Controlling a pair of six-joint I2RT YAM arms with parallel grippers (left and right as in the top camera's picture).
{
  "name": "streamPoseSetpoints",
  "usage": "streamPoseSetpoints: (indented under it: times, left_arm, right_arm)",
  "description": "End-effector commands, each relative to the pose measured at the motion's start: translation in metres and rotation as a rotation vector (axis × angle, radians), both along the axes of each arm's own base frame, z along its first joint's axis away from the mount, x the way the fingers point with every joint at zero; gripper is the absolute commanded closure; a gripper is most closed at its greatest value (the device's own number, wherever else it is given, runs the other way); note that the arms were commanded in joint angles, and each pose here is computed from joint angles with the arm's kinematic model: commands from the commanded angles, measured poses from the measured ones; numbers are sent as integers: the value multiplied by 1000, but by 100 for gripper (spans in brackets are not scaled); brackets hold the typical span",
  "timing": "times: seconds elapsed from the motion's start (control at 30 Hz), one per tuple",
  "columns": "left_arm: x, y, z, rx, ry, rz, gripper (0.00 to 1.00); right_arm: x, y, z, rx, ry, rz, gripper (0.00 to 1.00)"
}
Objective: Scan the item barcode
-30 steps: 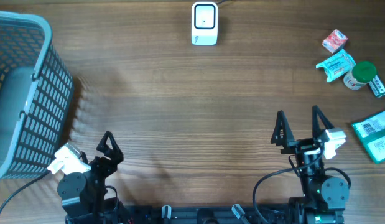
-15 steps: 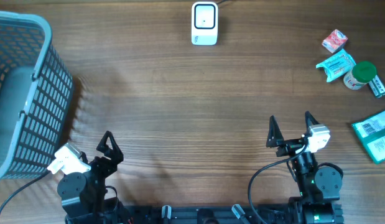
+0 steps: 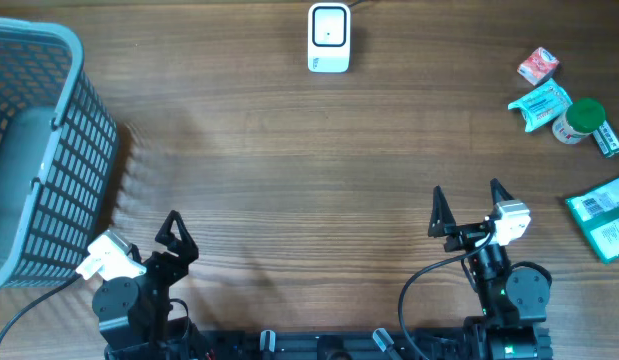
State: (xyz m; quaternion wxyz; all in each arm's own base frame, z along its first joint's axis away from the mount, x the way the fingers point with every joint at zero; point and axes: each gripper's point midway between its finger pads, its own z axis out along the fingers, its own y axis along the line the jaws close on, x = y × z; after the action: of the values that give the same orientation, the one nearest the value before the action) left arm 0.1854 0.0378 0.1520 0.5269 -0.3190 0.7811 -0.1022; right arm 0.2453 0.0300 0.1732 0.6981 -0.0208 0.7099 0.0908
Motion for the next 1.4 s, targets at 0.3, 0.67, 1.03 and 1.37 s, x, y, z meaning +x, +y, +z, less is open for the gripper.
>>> streamPoseSetpoints:
  times: [0.3,0.67,1.03,1.37]
  left_arm:
    - [18,-42,35,4,-167,-230,0]
    - [57,-69,11,260,-366,-436,0]
    - [59,-67,7,357,-365,-435,0]
    - [58,-75,7,386,-369,-477,0]
  right_arm:
    - [0,-2,3,-19,-19,-13,0]
    - [0,-2,3,-19,-19,-13,0]
    - [0,-2,3,-19,-19,-13,0]
    - [0,-2,3,-19,-19,-13,0]
